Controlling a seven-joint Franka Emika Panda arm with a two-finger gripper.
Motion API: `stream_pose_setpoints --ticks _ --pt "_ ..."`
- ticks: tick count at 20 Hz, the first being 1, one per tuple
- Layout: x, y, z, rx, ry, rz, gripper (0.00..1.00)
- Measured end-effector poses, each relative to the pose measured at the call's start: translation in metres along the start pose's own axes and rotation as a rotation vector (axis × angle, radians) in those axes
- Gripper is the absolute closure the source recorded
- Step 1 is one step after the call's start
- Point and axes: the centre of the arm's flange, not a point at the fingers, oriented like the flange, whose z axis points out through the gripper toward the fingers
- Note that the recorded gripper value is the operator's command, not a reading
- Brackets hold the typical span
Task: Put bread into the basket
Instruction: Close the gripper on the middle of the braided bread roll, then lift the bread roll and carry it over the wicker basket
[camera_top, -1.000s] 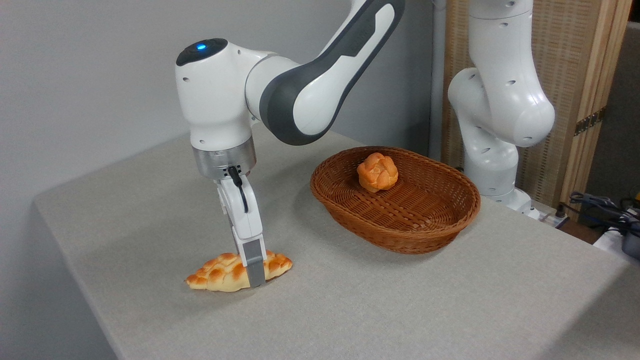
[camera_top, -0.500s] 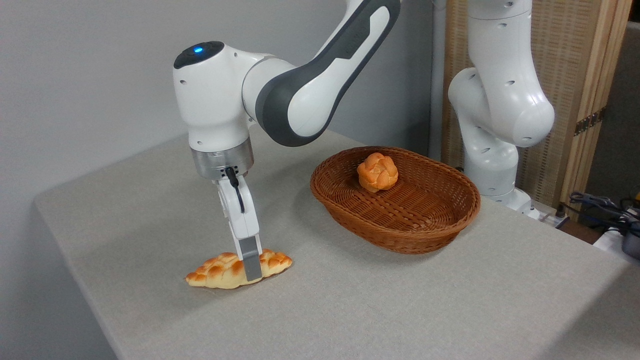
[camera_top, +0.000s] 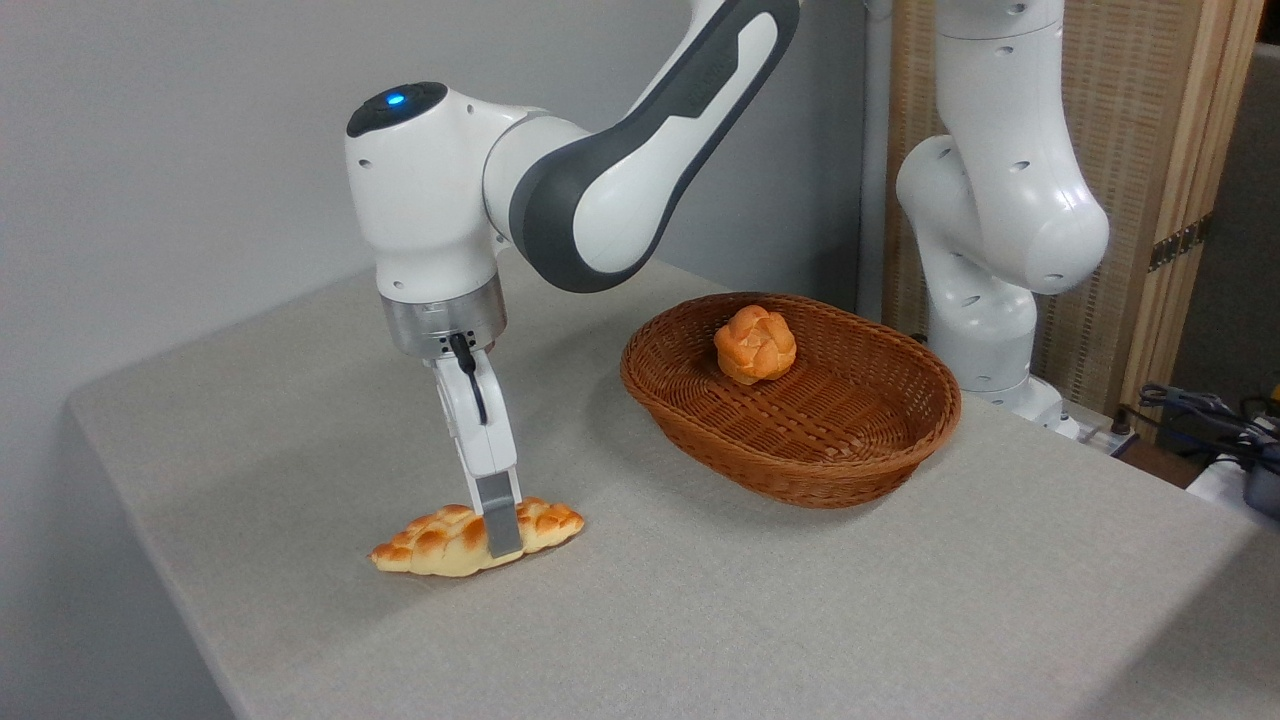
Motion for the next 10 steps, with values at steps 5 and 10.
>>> stream_pose_setpoints --ticks 5,10 --pt "0.001 0.000 -0.001 0.001 0.001 0.001 0.90" --pt "-0.003 0.005 -0.030 0.009 0.018 0.002 0.89"
